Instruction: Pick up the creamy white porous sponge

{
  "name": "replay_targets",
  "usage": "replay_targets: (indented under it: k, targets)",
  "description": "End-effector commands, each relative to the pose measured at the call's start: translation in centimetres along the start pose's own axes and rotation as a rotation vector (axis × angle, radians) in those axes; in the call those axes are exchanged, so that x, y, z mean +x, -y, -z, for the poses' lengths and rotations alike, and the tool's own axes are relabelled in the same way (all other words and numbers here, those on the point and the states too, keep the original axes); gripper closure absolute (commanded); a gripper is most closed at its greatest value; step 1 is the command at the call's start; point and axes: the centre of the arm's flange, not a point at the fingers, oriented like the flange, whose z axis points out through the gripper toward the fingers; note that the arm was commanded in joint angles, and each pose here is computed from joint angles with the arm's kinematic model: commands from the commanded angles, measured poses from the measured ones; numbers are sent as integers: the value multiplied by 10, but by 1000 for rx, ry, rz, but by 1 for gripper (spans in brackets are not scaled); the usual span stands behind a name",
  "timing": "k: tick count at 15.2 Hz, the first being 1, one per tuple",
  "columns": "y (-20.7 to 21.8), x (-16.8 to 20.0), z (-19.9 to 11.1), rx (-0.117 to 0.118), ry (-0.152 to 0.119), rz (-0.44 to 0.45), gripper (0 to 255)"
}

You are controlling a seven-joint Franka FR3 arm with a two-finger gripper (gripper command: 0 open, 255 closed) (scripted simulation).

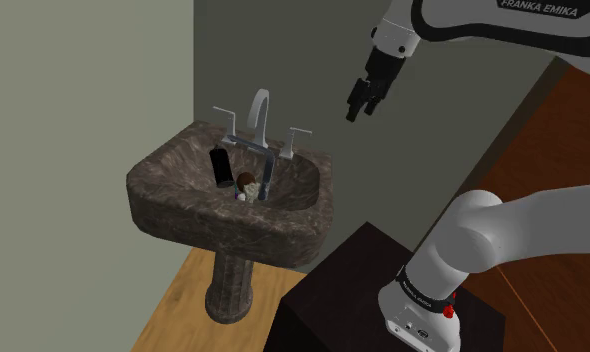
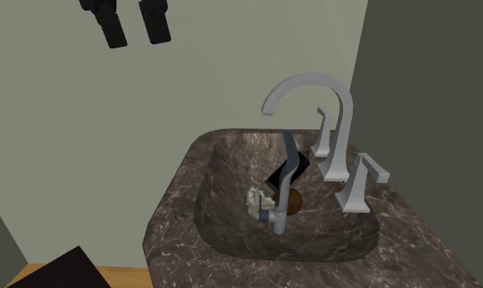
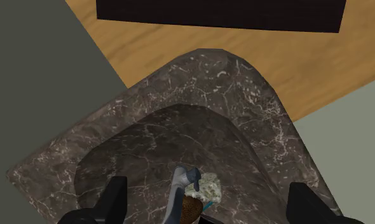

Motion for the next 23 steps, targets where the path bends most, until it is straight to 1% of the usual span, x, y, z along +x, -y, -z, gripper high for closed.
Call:
replay_targets:
  k: [1, 12, 23]
  targets:
    - [0, 0, 0, 0, 0, 0, 0]
    - [78, 63, -117, -106, 10, -237, 0]
    - [127, 140, -242, -212, 19, -474, 0]
